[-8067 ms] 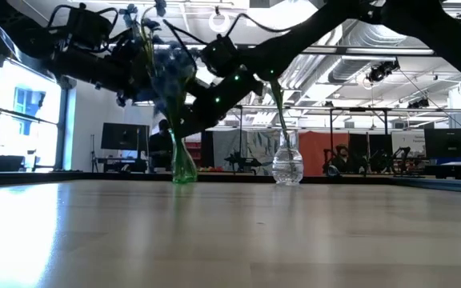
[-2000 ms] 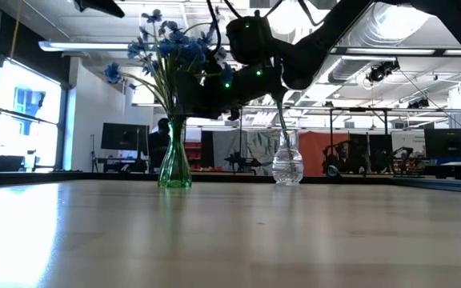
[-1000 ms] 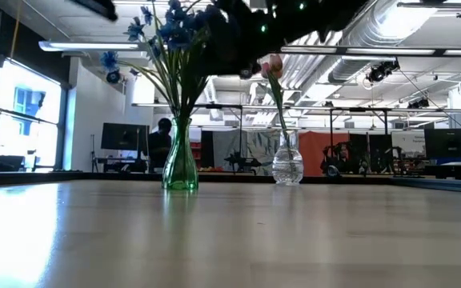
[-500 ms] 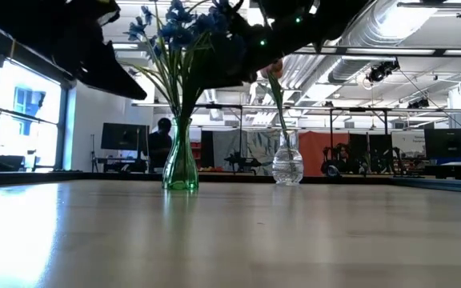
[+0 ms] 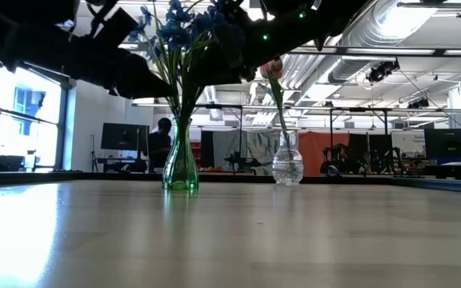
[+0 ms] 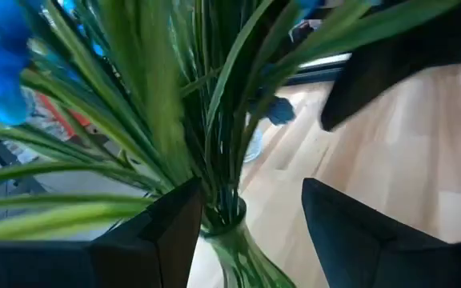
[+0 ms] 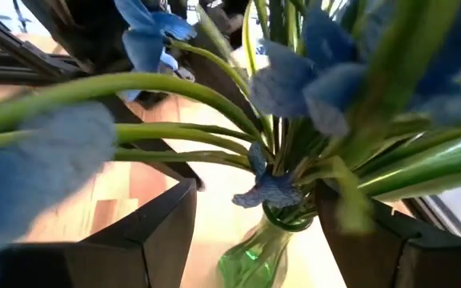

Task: Sort flowers into vase by color
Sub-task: Adjust the green vase

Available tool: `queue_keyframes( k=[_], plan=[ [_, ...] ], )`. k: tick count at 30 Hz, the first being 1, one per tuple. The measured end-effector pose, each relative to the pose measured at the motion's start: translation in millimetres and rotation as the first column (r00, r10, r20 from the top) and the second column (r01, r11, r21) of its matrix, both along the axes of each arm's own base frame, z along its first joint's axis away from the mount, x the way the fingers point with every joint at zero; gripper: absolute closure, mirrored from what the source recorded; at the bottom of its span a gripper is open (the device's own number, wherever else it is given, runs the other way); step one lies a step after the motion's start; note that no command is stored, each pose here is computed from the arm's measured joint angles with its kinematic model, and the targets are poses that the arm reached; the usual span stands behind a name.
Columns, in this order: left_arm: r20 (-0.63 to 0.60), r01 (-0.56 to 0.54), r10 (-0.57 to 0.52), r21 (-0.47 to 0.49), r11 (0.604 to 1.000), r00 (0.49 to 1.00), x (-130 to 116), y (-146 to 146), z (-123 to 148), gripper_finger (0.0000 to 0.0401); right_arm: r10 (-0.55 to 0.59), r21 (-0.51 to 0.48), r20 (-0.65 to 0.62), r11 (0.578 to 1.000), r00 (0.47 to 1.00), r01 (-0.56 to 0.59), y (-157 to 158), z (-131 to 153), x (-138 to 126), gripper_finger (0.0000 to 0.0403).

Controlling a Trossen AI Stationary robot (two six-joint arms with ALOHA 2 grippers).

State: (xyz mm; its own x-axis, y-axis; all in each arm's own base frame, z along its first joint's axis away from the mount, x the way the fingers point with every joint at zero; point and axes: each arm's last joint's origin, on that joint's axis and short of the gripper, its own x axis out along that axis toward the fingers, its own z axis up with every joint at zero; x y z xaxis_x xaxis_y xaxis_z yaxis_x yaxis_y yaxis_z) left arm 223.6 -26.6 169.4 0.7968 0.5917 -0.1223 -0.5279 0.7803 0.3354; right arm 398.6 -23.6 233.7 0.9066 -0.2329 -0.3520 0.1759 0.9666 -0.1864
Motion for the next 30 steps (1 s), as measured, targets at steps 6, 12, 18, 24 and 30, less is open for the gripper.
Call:
queue_keyframes(
  k=[6, 12, 18, 24, 30],
  plan=[
    [0.034, -0.047, 0.047, -0.008, 0.999, 0.998, 9.3, 18.5, -6.7, 0.0199, -0.012, 0.038, 0.014, 0.999, 1.000, 0.012, 0.1, 0.1, 0.4, 0.0153],
    [0.074, -0.021, 0.022, -0.017, 1.000, 0.997, 15.8, 29.1, -11.0, 0.0215, -0.007, 0.044, 0.012, 0.999, 1.000, 0.006, 0.2, -1.2, 0.9, 0.0154],
    [0.057, -0.026, 0.027, -0.020, 0.999, 0.998, 24.9, 37.2, -15.4, 0.0269, 0.004, 0.042, 0.011, 0.999, 1.000, -0.004, 4.5, -1.2, 1.1, 0.0154],
    [0.062, -0.031, 0.033, -0.027, 0.999, 0.998, 30.3, 39.9, -15.0, 0.0329, 0.022, 0.019, 0.008, 1.000, 1.000, -0.022, 12.7, -0.1, 0.9, 0.0154],
    [0.067, -0.033, 0.036, -0.036, 0.999, 0.997, 30.2, 40.1, -14.6, 0.0389, 0.005, -0.011, 0.019, 1.000, 1.000, -0.004, 26.6, 12.7, -5.7, 0.0153]
  ],
)
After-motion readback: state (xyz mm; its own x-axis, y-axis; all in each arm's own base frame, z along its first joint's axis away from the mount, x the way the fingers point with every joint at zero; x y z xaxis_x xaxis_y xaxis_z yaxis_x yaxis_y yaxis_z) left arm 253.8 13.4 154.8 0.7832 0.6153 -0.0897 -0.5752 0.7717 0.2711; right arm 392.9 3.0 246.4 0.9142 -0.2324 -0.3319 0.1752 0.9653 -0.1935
